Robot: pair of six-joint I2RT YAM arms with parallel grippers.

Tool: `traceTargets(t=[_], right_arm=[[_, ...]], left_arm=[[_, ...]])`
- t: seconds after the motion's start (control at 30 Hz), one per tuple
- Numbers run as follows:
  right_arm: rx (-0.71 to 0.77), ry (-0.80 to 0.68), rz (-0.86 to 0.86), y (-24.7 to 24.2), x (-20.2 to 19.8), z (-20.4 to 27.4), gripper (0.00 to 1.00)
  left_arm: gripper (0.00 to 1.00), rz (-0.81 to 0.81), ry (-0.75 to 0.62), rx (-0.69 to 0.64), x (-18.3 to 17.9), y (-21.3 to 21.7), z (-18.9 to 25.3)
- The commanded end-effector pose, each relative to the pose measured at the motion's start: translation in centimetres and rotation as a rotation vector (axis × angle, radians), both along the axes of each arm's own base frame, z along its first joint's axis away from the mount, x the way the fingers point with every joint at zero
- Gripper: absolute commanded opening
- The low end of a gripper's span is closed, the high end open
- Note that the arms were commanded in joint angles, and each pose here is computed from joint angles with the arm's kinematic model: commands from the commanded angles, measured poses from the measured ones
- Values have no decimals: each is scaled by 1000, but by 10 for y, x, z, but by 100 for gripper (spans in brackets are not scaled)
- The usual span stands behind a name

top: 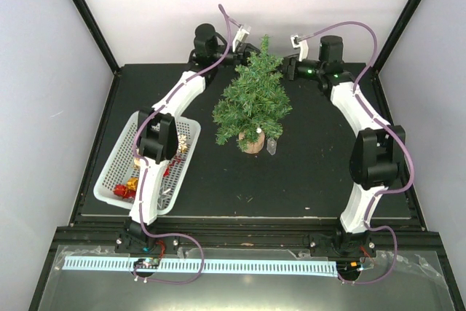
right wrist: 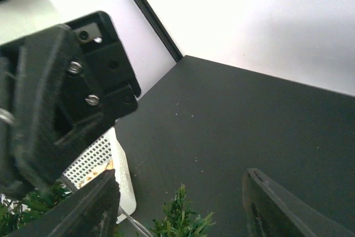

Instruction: Decorate the small christmas tree

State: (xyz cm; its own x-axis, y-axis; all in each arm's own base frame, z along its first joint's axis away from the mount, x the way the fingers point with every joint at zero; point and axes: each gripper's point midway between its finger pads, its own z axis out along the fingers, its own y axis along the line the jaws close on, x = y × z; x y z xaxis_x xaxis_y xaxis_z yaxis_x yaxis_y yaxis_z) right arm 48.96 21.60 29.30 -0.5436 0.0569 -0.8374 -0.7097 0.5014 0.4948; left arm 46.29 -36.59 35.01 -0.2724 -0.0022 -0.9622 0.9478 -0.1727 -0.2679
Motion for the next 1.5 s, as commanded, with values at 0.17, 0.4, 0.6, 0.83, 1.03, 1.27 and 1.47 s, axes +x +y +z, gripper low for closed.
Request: traceTargets(t=[0.17, 0.4, 0.6, 0.83, 1.03, 1.27, 1.47], right_arm=[[57, -31, 14, 14, 13, 16, 49], [44, -7, 52, 29, 11, 5, 52], [45, 3, 66, 32, 9, -1, 22], [-19, -15, -9, 20, 10, -5, 1], [-36, -37, -163, -15, 16, 0, 1], [-57, -96, -270, -37, 13, 23, 1], [-62, -102, -298, -45, 12, 30, 2]], left_arm=[[7, -56, 15, 8, -3, -2, -3], [9, -80, 26, 12, -7, -3, -3], [9, -89, 24, 10, -9, -5, -2], [21, -97, 15, 9, -12, -5, 2], [27, -82, 19, 9, -7, -3, -2], [45, -55, 36, 10, 1, -3, -8], [43, -41, 30, 8, 3, -2, -7]])
